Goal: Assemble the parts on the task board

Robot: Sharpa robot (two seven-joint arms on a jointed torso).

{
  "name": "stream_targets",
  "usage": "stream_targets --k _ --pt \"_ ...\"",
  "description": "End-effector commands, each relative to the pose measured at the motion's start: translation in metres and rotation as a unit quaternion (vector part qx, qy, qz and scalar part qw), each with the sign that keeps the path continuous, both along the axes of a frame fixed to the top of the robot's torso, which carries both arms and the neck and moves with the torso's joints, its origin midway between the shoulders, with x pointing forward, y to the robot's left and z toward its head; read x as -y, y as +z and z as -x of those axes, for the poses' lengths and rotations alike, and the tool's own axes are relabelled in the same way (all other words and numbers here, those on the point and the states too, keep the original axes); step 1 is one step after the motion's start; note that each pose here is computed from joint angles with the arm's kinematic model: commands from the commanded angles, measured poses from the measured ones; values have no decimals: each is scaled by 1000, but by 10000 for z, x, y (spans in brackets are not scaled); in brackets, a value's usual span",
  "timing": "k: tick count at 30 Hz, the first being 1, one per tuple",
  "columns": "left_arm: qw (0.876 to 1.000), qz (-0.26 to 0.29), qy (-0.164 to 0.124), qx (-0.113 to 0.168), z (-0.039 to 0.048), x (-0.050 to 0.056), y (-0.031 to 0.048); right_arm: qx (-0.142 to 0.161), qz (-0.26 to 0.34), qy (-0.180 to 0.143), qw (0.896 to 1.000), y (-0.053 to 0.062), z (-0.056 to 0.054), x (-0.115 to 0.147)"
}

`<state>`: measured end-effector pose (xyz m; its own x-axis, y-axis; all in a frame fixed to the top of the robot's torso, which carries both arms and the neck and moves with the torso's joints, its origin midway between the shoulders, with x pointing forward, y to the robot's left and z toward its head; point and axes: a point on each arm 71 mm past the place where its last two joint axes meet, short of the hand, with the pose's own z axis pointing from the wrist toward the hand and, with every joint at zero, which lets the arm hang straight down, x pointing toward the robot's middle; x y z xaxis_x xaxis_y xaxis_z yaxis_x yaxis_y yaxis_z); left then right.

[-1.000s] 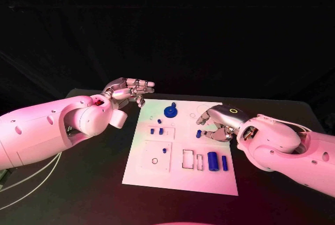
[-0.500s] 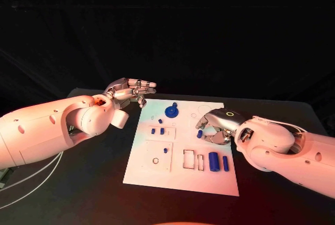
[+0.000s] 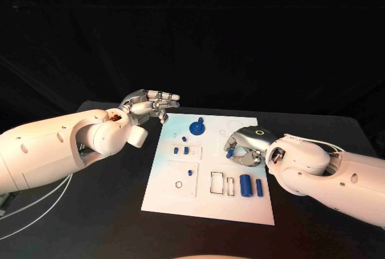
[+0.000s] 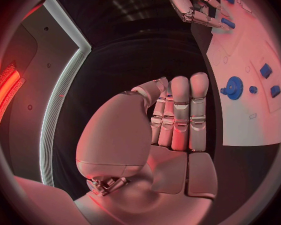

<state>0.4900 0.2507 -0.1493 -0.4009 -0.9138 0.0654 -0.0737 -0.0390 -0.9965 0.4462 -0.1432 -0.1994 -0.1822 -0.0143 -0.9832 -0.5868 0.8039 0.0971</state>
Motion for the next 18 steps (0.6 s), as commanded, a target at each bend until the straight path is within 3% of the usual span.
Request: stream_targets --k 1,18 --pt "1000 2 -10 3 4 22 7 -2 13 0 1000 -20 -8 -5" --pt "1000 1 -11 1 3 24 4 5 0 -2 1000 -14 -22 -16"
